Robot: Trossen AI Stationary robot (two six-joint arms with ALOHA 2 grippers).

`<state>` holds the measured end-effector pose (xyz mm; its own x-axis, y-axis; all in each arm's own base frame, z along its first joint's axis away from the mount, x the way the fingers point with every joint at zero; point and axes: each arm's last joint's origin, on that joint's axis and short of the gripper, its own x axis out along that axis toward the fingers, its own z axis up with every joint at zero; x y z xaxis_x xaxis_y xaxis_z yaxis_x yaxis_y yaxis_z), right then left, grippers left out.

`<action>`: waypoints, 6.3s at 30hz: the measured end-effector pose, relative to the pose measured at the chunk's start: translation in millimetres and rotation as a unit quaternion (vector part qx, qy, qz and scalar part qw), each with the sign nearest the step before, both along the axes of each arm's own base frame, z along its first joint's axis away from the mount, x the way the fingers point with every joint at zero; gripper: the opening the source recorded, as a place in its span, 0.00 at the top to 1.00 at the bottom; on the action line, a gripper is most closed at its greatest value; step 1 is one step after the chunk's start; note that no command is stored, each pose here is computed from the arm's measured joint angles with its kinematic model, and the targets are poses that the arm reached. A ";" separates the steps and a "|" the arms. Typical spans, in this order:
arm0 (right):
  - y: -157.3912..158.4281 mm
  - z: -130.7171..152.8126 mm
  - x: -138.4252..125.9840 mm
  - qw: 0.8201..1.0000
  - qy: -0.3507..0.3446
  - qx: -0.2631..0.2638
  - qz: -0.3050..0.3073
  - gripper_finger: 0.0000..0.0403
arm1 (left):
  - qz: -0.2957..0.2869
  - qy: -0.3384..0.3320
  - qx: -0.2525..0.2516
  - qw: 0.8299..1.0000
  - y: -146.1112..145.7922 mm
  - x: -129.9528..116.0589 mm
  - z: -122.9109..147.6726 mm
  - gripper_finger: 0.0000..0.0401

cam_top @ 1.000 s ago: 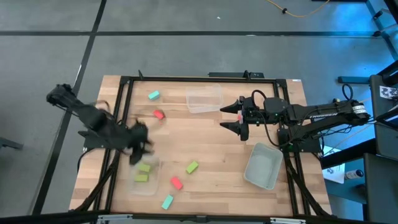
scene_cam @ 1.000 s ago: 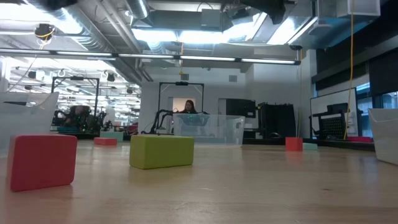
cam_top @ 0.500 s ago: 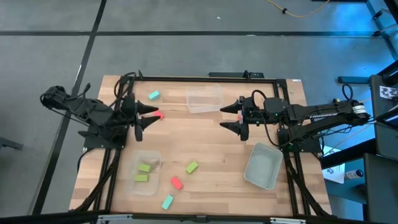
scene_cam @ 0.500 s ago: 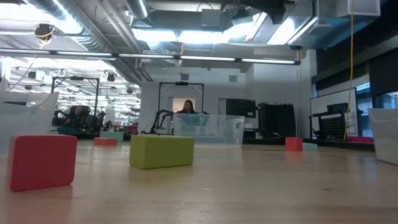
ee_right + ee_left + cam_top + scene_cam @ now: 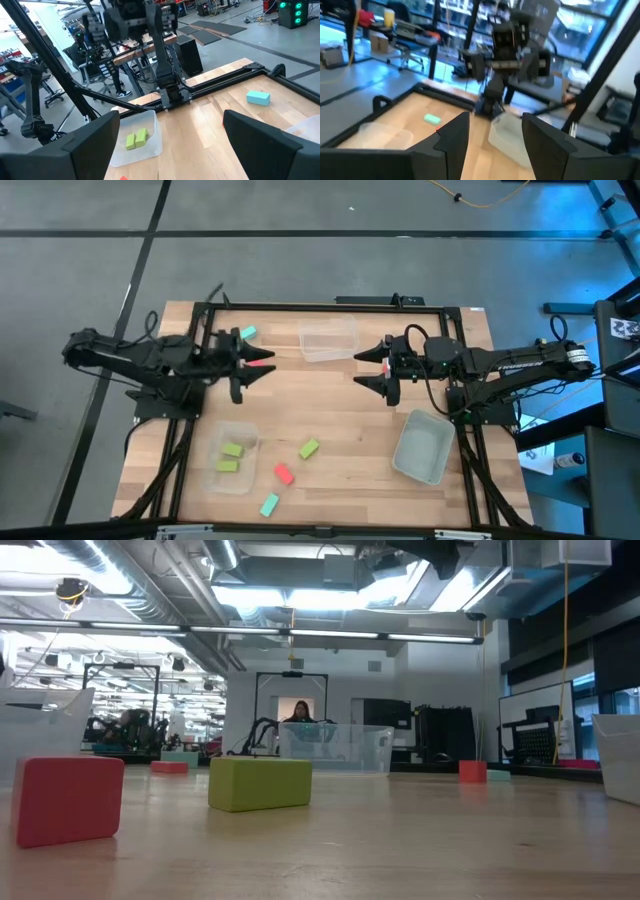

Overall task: Sort & place blocks by color
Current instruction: Put the green block into the bottom left transparent bin

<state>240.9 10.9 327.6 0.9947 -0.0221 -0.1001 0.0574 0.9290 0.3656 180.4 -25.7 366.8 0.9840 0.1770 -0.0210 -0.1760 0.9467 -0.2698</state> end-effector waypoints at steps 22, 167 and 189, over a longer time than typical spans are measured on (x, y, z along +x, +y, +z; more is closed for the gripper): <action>0.1 -0.1 0.0 1.000 0.001 -0.003 0.001 0.11 | -0.072 0.070 -0.005 0.995 -9.5 38.7 -27.4 0.57; 13.4 5.9 -5.5 0.997 -0.019 -0.046 0.064 0.11 | -0.053 -0.029 -0.017 0.998 0.0 10.1 -48.4 0.71; 13.4 5.4 -5.7 0.997 -0.016 -0.044 0.064 0.11 | -0.111 0.127 -0.007 0.986 -16.2 -12.7 -9.0 0.71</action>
<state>235.2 24.4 332.9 0.9926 0.0976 -0.0720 -0.0737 0.9568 0.2814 167.7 -41.8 357.7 0.9610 -0.0442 -0.2730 -0.0287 0.9659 -0.2574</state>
